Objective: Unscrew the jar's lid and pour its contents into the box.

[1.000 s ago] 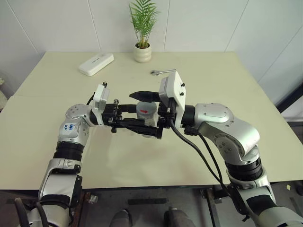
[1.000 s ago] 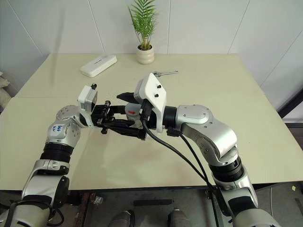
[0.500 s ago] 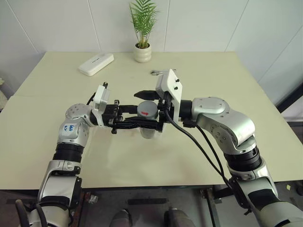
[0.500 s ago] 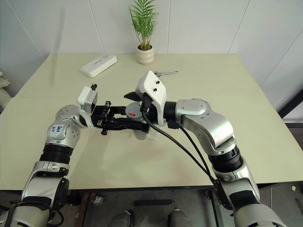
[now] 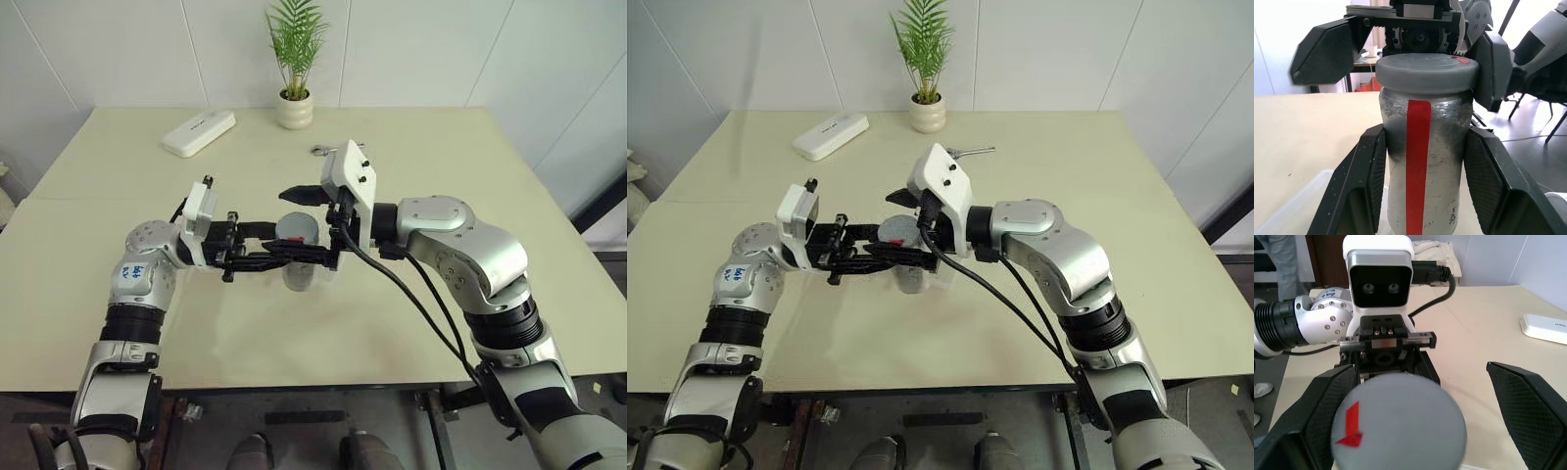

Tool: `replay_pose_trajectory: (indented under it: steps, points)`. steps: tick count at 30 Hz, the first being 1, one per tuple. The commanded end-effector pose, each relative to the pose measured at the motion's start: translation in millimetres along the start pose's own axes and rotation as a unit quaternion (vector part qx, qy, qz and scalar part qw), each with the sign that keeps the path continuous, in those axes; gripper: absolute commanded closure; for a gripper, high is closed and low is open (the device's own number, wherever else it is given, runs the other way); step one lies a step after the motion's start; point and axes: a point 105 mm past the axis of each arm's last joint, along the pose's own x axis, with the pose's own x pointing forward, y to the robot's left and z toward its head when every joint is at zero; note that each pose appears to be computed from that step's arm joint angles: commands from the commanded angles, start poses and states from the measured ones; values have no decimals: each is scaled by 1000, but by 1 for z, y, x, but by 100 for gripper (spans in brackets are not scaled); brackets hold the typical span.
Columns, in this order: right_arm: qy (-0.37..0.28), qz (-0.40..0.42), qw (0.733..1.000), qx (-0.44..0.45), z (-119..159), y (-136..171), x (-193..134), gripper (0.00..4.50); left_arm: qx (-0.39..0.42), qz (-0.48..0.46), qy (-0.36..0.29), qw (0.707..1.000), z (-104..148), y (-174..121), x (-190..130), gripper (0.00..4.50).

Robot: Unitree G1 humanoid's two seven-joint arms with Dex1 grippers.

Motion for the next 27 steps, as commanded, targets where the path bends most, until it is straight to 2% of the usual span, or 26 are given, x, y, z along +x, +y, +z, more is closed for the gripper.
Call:
replay_pose_trajectory:
  steps: [1,13,16,22,27]
  points:
    - [-17,-52,998,-26,15,-16,-22,0,30,-11,1,999,12,-5,-4,252]
    - [7,-107,994,-26,13,-21,-55,0,35,14,12,999,17,-3,-20,253]
    - [11,-106,994,-24,13,-14,-62,0,34,14,12,999,17,-3,-20,253]
    - [1,-110,994,-22,21,-9,-65,0,30,12,6,999,16,-1,-18,253]
    - [-38,-97,994,-13,34,-5,-49,0,31,9,0,999,16,2,-12,253]
